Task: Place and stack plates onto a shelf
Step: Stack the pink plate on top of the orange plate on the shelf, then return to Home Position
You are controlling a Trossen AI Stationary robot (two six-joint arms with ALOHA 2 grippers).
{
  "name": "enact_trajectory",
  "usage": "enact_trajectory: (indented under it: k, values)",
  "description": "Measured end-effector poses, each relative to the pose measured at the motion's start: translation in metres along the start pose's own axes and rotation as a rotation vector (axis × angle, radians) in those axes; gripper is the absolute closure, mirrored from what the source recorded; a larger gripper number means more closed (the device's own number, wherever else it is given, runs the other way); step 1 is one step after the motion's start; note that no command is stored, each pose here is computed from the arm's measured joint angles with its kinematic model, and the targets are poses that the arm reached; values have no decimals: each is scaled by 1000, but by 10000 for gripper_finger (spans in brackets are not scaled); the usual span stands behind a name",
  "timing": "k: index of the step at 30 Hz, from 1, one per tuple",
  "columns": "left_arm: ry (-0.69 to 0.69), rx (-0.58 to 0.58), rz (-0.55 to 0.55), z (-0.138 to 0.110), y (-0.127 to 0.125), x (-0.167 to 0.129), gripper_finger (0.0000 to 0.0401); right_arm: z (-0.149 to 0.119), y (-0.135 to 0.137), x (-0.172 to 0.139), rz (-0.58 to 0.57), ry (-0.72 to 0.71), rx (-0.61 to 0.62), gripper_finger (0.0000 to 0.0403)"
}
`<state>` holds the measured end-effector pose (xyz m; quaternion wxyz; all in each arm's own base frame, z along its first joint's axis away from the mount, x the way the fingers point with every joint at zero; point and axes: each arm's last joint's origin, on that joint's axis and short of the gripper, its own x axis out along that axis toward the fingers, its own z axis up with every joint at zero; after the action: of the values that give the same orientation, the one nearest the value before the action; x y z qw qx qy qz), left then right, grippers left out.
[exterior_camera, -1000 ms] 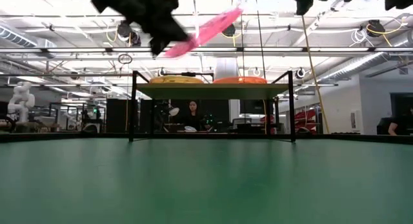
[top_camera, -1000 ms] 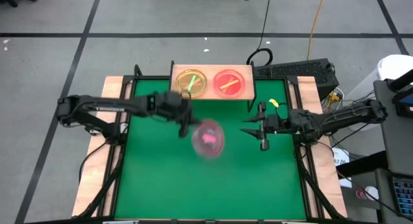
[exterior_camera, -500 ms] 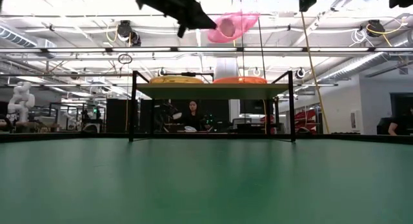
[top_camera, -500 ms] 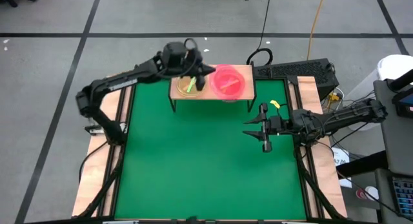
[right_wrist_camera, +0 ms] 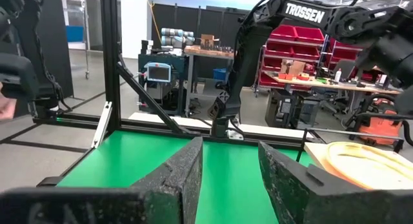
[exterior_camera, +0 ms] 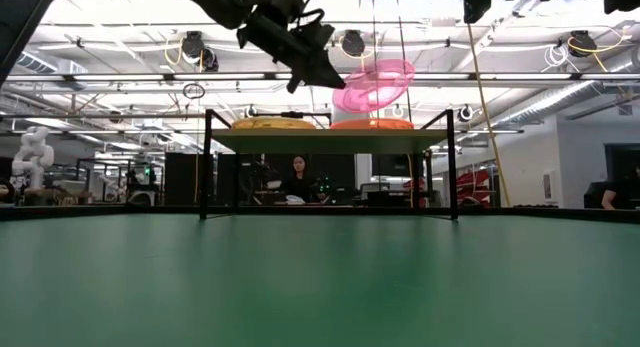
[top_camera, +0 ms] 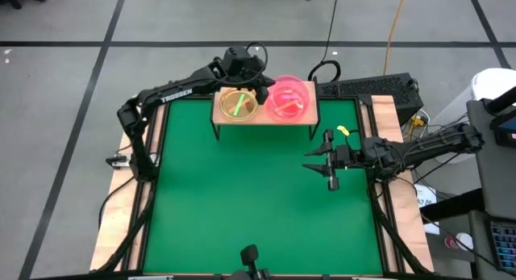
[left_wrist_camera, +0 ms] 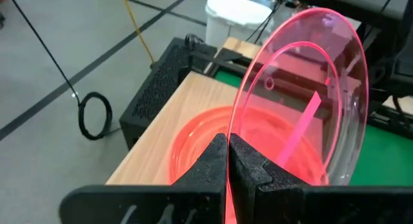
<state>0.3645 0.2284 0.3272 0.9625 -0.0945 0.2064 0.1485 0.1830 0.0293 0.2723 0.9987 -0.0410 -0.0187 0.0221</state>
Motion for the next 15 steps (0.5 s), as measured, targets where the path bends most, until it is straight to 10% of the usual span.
enact_trajectory:
  k: [15]
  values:
    - [40,12,49,-6,5,4,332,0,0,0,0,0,1,271]
